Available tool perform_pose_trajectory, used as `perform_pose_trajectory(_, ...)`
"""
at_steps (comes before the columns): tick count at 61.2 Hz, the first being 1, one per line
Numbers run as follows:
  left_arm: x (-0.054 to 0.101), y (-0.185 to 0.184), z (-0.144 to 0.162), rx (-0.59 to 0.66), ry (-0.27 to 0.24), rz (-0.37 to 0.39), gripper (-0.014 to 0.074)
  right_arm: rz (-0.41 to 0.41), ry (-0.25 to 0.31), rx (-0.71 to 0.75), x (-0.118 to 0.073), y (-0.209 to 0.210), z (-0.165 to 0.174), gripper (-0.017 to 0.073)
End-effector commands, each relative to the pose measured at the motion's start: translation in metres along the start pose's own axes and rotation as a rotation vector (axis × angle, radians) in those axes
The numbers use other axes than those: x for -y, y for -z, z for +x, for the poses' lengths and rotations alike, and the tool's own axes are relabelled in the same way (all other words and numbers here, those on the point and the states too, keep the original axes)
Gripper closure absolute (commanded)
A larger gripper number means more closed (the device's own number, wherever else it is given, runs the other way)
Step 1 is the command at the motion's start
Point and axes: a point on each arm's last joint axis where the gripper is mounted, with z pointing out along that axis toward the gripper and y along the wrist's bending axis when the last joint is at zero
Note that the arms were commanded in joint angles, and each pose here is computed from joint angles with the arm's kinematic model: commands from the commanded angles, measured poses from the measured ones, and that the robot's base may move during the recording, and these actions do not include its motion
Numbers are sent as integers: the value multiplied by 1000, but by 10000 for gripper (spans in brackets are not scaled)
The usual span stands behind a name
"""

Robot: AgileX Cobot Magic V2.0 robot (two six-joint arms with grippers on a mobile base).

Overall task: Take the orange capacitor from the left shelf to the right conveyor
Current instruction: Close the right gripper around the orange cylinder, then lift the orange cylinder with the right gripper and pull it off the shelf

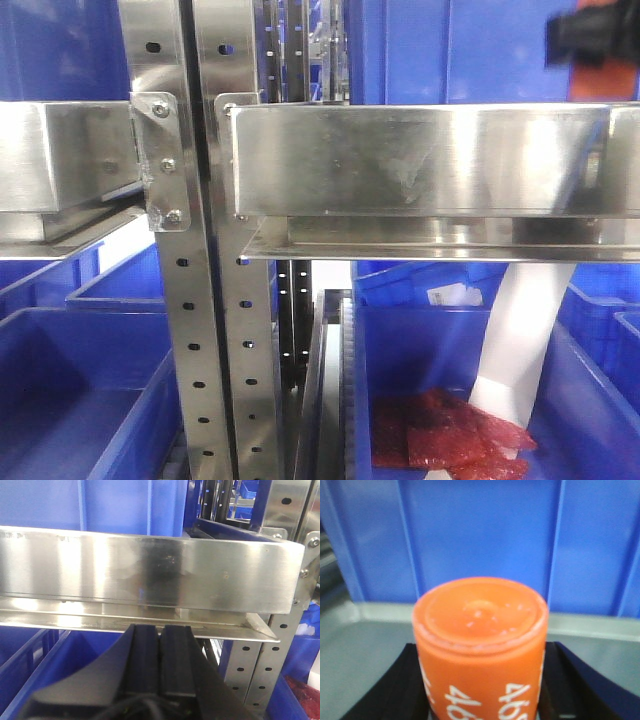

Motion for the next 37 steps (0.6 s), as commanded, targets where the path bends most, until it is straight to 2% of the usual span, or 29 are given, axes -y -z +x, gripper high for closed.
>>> perform_pose_trajectory(1,0,2,-9,100,5,0,720,-14,2,159,-3,24,-43,367)
perform_pose_trajectory(5,0,2,-9,100,5,0,720,-20,6,145,-5,38,-51,367)
perform_pose_trajectory(13,0,2,-9,100,5,0,720,-41,55,110,-11,71,-66,367)
perform_pose_trajectory(37,0,2,-9,100,5,0,720,-79,79,81,-16,167,-82,367)
